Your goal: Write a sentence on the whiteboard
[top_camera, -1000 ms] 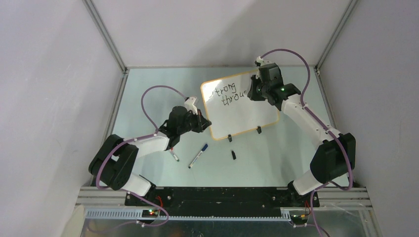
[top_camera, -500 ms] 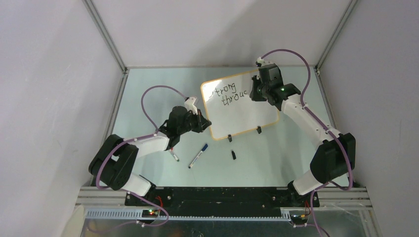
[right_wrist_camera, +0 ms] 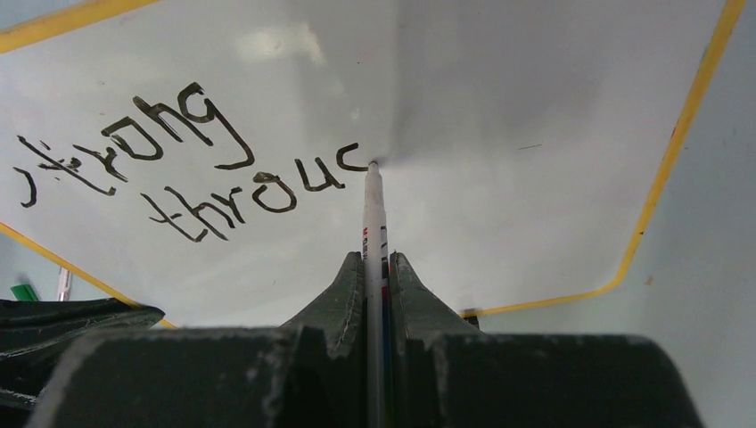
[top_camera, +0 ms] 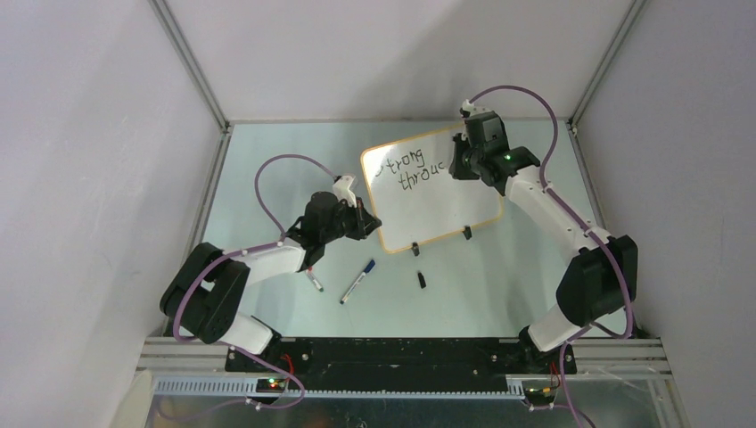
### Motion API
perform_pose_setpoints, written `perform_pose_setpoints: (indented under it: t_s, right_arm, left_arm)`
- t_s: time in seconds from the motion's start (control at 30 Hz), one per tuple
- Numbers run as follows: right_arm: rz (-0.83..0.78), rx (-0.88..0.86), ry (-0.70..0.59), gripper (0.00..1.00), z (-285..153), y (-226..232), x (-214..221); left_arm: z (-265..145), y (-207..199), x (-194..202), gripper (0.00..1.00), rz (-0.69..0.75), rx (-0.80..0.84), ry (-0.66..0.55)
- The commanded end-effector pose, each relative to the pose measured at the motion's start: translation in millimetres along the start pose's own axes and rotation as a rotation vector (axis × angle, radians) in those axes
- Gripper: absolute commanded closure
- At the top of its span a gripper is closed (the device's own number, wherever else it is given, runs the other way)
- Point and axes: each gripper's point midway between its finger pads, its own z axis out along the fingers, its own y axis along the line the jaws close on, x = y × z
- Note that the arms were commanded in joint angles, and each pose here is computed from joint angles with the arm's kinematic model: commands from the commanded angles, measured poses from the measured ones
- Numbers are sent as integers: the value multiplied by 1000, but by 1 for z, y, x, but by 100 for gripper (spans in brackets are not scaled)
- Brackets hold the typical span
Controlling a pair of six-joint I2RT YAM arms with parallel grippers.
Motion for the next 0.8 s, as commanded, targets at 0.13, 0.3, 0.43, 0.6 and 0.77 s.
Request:
perform_pose_setpoints:
  t_s: [0.13,0.3,0.43,0.6,0.77]
  right_arm:
    - [5,-13,-68,100,-2,5,-29]
    - [6,-18,-72,100,-4,6,-31]
    - [7,-27,-76,100,-5,8,-33]
    - [8,-31,-81,100,-6,9,-35]
    - [5,-30,-73,100,-5,9,-33]
  left_arm:
    - [-2,2,-13,100,64,-29,-40]
    - [-2,1,-14,100,65,-27,-40]
    - [-2,1,-13,100,65,-26,-38]
    - [-2,1,-13,100,66,-26,-39]
    - [-2,1,-14,100,67,-26,-39]
